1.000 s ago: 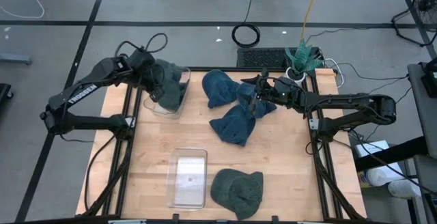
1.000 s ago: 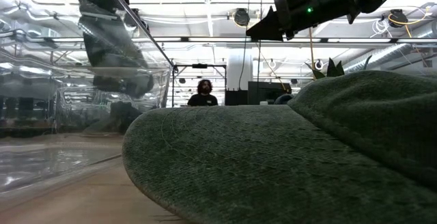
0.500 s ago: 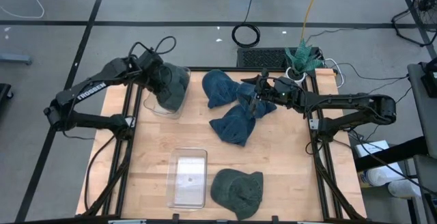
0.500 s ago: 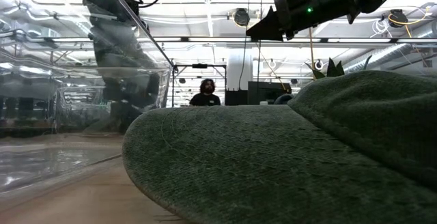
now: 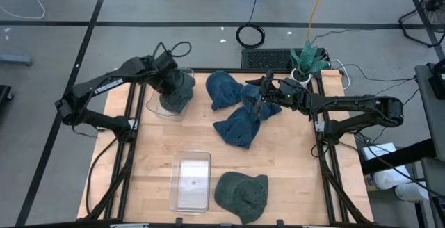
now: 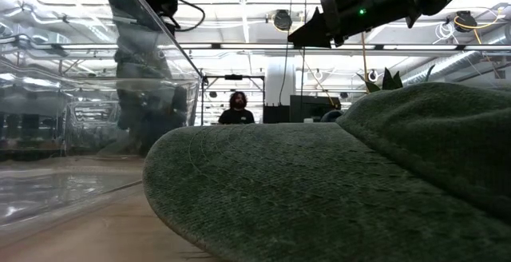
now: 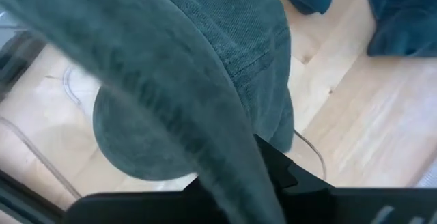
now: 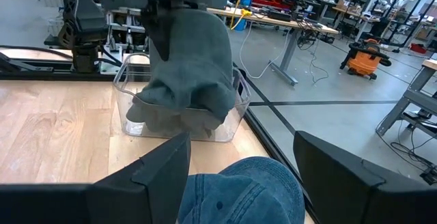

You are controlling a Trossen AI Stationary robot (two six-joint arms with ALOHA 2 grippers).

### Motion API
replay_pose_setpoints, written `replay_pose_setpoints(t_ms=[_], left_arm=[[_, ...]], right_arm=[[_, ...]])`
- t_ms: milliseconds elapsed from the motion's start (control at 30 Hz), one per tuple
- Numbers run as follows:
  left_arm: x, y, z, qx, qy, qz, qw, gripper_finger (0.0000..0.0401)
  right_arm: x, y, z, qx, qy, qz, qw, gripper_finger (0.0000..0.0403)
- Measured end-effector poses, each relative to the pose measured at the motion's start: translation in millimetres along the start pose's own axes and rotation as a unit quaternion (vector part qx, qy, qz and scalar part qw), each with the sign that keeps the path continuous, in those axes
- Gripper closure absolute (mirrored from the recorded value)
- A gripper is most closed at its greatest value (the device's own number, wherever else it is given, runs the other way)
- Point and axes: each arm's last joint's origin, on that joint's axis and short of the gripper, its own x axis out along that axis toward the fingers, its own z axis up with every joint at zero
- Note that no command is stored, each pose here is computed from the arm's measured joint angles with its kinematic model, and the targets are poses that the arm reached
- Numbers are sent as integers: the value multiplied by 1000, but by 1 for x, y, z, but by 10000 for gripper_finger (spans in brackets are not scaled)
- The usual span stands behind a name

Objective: Pick & Place hat
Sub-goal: Put the top green cap into the top transparent bin

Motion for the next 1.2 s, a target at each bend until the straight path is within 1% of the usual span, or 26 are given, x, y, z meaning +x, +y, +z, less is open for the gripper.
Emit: replay_pose_setpoints(t_ms=[100,200,300,533,600,700,767,900,967,1200], left_arm=[[6,0,4,0,1,1,1000,392],[10,2,5,-3,8,13,1000,392],[9,2,5,-10,9,23,1000,392],[9,2,3,-12,17,26,999,388],[9,2,3,-12,19,26,999,370],[9,3,1,-17,29,33,999,332],[9,4,-2,-26,41,56,997,309],[8,8,-6,-46,57,122,990,267],[8,9,-7,-48,63,139,987,247],[6,9,-13,-49,90,148,984,189]], right_arm=[[0,0,0,0,0,0,1000,156],[0,0,0,0,0,0,1000,156],[0,0,0,0,0,0,1000,156],[0,0,0,0,0,0,1000,156],[0,0,0,0,0,0,1000,156],[0,0,0,0,0,0,1000,156],[0,0,0,0,0,0,1000,156],[0,0,0,0,0,0,1000,156],[0,0,0,0,0,0,1000,156],[0,0,0,0,0,0,1000,156]])
